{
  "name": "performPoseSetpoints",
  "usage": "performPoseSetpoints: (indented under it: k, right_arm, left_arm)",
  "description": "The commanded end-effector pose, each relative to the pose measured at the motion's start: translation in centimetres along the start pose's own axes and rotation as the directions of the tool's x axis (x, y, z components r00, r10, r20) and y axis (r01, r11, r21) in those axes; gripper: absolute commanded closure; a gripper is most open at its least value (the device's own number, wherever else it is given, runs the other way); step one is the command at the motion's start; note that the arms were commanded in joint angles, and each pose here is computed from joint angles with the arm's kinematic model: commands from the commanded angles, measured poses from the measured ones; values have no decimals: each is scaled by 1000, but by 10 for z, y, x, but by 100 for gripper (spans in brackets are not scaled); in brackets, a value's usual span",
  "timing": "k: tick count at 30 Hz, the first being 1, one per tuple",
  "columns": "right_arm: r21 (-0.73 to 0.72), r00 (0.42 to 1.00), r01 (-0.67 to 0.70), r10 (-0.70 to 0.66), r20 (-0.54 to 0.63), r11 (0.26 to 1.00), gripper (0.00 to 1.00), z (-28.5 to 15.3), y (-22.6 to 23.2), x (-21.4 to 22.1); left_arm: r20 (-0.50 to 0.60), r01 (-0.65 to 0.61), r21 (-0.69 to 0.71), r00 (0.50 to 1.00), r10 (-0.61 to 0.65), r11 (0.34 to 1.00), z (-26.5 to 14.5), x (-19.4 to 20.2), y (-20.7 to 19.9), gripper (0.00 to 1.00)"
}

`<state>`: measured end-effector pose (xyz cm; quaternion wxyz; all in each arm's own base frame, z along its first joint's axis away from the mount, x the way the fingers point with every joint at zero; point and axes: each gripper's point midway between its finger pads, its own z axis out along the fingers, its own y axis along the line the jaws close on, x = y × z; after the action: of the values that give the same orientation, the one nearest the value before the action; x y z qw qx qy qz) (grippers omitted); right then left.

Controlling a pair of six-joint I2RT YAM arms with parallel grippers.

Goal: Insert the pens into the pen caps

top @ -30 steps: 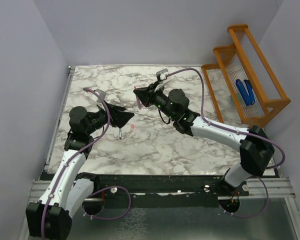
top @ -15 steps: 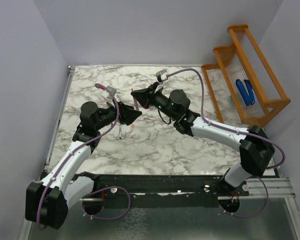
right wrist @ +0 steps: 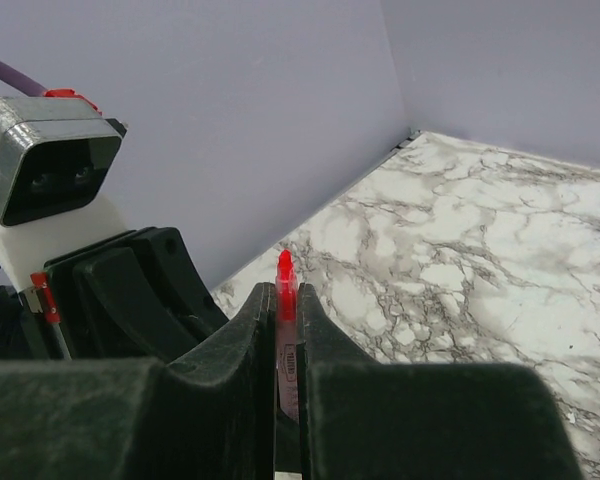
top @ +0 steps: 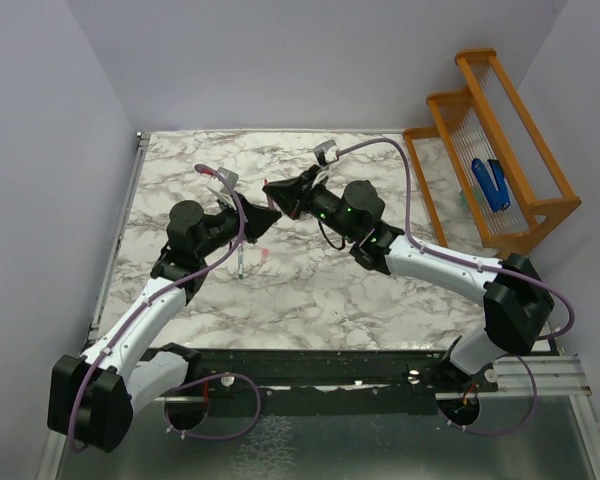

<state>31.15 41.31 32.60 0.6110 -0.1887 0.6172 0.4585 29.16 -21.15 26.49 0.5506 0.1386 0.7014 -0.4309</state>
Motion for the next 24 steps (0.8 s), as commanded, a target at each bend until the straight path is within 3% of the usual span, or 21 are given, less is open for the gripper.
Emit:
performPoseSetpoints:
  k: [1, 3, 6, 8, 14, 16, 19, 24]
  right_arm:
    - [-14, 999, 1, -1, 51, 1000, 100, -4, 8, -19]
    - [2, 999, 6, -7, 49, 1000, 97, -2, 6, -20]
    - [63, 999, 28, -30, 32, 998, 59, 1, -5, -20]
    - [146, 998, 42, -47, 33, 988, 47, -1, -20, -22]
    - [452, 999, 40, -51, 12, 891, 45, -19, -73, -25]
    - [637, 999, 41, -27, -31, 770, 45, -35, -105, -19]
    - [752, 983, 72, 81, -164, 655, 47, -42, -129, 4]
    - [713, 874, 111, 274, -402, 692, 56, -17, -120, 72]
  left_arm:
    - [20, -7, -12, 1000, 8, 1000, 3, -9, 1, 100]
    - [2, -15, -60, 1000, 15, 998, 1, -7, 8, 100]
    - [-52, -54, -160, 998, 46, 986, -6, -5, 22, 100]
    - [-82, -90, -226, 994, 73, 970, -15, -6, 31, 100]
    - [-196, -122, -368, 979, 51, 922, -43, 18, 62, 100]
    - [-220, -119, -411, 975, 28, 904, -54, 24, 71, 100]
    - [-238, -133, -467, 971, 21, 874, -71, 28, 83, 100]
    - [-230, -164, -527, 972, 45, 834, -88, 25, 90, 100]
